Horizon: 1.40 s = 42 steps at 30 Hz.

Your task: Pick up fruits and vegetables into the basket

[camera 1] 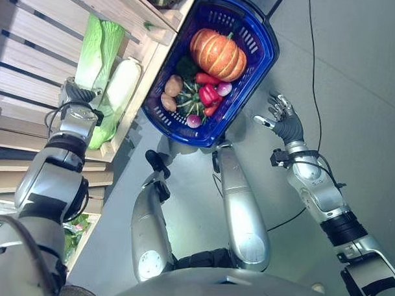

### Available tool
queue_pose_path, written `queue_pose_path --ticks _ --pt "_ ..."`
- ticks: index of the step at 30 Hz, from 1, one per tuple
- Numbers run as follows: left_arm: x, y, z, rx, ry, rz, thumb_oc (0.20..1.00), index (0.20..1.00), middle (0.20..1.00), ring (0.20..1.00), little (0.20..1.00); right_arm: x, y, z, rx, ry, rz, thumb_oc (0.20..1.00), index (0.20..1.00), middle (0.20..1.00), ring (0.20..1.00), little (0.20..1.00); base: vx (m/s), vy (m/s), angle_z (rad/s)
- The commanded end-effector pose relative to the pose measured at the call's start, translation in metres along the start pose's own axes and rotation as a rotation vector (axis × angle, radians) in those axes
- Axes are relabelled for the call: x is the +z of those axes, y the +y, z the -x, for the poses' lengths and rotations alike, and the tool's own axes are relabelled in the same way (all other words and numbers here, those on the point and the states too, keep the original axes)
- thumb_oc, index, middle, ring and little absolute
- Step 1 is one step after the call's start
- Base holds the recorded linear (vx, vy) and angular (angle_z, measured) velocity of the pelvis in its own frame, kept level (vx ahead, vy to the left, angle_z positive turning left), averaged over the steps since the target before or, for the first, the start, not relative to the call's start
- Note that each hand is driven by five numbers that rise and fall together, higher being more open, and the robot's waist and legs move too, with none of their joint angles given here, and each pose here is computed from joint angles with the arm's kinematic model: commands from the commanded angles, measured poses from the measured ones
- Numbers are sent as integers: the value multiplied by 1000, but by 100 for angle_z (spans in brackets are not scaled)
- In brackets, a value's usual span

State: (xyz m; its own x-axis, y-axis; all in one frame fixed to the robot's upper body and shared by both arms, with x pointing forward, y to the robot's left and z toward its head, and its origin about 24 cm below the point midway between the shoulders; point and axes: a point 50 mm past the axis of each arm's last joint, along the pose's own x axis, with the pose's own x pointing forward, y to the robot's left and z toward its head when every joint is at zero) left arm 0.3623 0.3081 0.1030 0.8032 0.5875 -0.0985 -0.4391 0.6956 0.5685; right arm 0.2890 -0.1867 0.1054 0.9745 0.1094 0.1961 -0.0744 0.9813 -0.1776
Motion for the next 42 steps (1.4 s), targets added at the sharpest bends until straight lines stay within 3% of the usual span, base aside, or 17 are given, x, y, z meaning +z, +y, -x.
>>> queue_pose_path --ticks 1,12,17,26,33,42 --pt "-23 -20 14 -50 4 127 200 200 200 200 200 23 1 6 32 -149 -4 1000 1000 1000 1000 1000 10 11 7" --pt "-28 -23 34 -41 -160 176 200 200 200 200 200 53 13 -4 176 -245 33 1000 1000 1000 1000 1000 23 -16 15" --pt "-24 -24 42 -56 -260 145 200 200 200 200 200 53 25 -8 255 -189 -133 1000 1000 1000 1000 1000 61 -2 14" --pt "20 -31 81 -140 -614 168 200 200 200 200 200 64 70 -9 415 -188 -440 1000 1000 1000 1000 1000 94 -17 13" --pt "38 -48 109 -232 -734 190 200 200 200 200 200 60 94 -7 404 -120 -593 1000 1000 1000 1000 1000 132 -52 13" --pt "48 -74 134 -340 -834 52 200 200 200 200 200 56 113 -7 294 -36 -678 1000 1000 1000 1000 1000 97 -6 9"
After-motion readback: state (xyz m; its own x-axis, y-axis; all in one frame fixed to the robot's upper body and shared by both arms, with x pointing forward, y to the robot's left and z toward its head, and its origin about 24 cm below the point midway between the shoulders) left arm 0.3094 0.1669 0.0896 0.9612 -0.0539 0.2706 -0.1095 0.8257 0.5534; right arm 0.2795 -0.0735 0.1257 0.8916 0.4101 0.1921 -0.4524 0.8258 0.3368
